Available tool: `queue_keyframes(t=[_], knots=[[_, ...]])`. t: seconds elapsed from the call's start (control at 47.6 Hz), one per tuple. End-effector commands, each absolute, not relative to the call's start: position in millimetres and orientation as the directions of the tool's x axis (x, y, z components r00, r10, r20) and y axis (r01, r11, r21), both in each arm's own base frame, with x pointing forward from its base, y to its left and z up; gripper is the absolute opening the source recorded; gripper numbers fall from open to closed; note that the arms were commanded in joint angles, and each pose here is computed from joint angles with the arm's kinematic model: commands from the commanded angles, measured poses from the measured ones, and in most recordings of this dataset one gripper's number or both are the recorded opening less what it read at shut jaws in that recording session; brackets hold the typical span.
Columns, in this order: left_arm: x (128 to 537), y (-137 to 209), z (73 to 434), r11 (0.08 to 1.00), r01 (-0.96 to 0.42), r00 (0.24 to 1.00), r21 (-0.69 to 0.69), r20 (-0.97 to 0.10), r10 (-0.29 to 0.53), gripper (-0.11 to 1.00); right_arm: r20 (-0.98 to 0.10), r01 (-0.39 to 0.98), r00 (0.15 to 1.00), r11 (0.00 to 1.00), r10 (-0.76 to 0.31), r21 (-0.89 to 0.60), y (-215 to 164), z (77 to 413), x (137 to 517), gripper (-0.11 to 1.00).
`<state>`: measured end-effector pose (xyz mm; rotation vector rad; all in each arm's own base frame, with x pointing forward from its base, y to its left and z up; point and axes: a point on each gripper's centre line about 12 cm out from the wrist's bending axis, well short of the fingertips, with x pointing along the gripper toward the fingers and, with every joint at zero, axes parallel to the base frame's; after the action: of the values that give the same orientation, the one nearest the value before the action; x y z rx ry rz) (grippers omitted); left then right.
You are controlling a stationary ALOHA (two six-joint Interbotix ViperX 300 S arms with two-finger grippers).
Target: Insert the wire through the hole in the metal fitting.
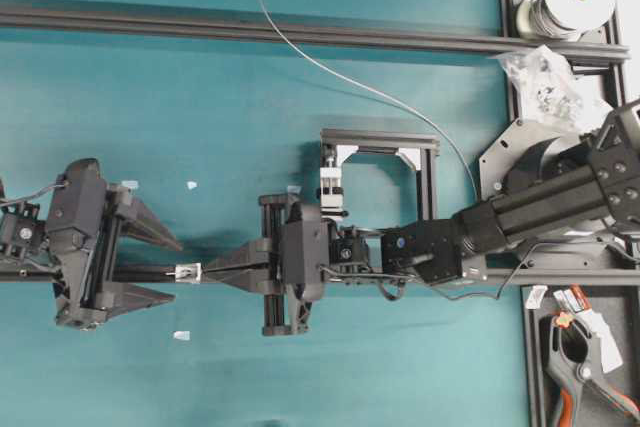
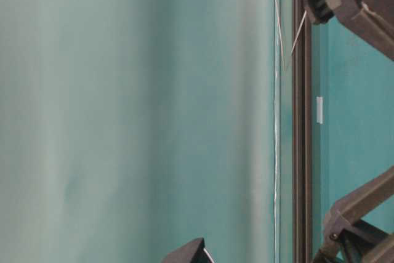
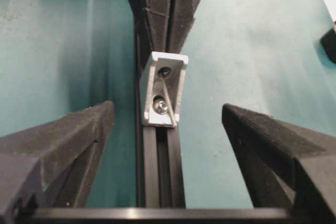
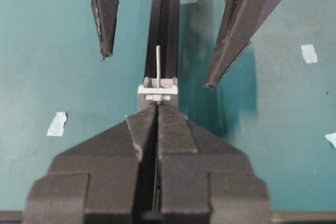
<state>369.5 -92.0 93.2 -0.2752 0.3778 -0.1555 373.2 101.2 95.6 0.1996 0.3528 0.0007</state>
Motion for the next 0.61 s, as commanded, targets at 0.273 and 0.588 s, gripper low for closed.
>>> queue_keyframes(t=[0.273,0.588], knots=[[374.8,-94.7,112.9,0.946,0.120,0.936,-0.300,-0.285,-0.209,0.00,-0.311,0.031,0.950,0.979,0.034,0.203,100.9,105.8,379.2,-0.01],[375.0,-95.5,113.0,0.947,0.118,0.932,-0.300,-0.295,-0.210,-0.10,-0.313,0.033,0.949,0.978,0.034,0.206,101.0,105.8,379.5,-0.01]])
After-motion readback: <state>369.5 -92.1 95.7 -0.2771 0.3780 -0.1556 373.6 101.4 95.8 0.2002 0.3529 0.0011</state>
